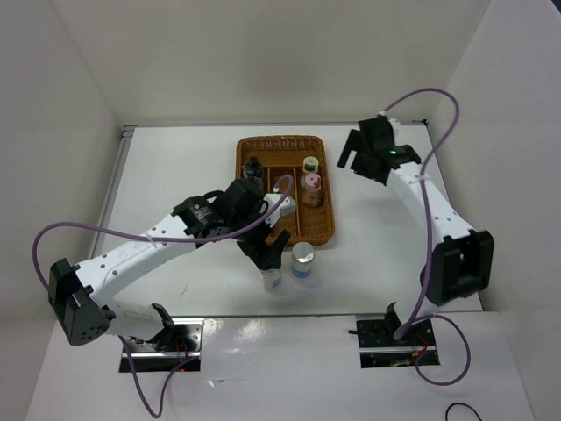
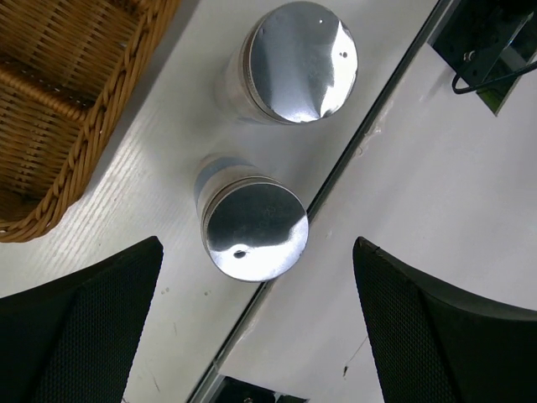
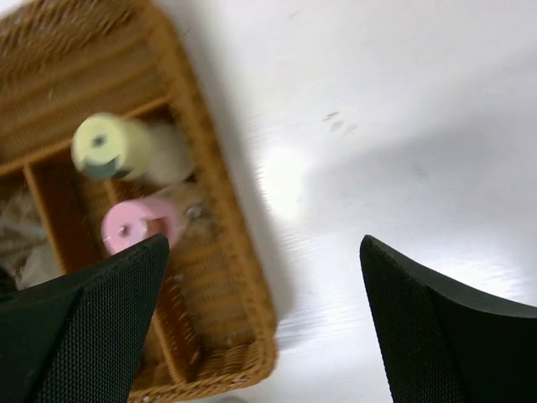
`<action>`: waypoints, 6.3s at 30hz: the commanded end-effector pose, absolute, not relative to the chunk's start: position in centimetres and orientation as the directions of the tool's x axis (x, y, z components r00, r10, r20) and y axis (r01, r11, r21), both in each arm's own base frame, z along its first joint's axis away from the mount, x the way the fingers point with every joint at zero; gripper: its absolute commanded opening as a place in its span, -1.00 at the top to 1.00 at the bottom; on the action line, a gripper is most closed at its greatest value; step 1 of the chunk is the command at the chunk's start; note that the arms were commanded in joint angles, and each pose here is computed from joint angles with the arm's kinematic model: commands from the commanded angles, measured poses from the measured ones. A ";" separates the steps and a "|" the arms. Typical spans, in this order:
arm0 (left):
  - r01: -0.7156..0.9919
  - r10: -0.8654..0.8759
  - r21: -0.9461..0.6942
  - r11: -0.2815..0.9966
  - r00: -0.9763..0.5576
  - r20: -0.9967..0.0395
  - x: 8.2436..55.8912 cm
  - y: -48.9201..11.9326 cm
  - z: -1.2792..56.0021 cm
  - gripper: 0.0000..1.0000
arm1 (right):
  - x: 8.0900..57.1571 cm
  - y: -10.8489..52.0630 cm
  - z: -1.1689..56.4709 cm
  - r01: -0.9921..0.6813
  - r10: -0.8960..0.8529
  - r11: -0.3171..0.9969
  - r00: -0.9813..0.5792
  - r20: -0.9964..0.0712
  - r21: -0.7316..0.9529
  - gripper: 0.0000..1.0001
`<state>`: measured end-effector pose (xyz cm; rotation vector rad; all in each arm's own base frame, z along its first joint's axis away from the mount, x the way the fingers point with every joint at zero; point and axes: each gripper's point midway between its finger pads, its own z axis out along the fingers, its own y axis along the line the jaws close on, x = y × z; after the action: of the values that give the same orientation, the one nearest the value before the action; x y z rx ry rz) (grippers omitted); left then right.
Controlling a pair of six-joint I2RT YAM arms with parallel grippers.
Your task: Organize the condiment bottles
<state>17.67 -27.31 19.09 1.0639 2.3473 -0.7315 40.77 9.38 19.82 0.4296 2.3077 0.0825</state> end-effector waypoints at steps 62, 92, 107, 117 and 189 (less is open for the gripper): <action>0.523 0.223 -0.088 0.848 -0.502 -0.835 42.5 -30.7 31.5 0.20 | 24.0 18.7 24.1 -0.387 -0.025 0.872 -0.644 -0.764 0.299 -0.97; 0.419 0.236 -0.048 0.907 -0.598 -0.766 51.7 -30.1 19.1 0.20 | 21.7 26.0 16.7 -0.604 -0.360 0.781 -0.643 -0.676 0.158 -0.97; 0.421 0.255 -0.043 0.906 -0.624 -0.738 52.0 -29.8 15.7 -0.30 | 20.9 25.1 14.0 -0.533 -0.370 0.839 -0.711 -0.598 0.114 -0.91; 0.416 0.228 -0.078 0.906 -0.635 -0.738 51.0 -29.7 17.1 -1.00 | 19.2 25.1 13.2 -0.507 -0.374 0.856 -0.741 -0.558 0.100 -0.77; 0.017 -0.169 -0.190 0.982 -0.387 -0.906 31.9 -5.4 34.9 -1.00 | 41.2 31.0 18.0 -0.403 -0.217 0.915 -0.543 -0.811 0.025 0.15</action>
<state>32.27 -5.53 33.52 -0.0864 2.0220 -0.1764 39.39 29.84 15.08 -0.5123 2.2757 0.2093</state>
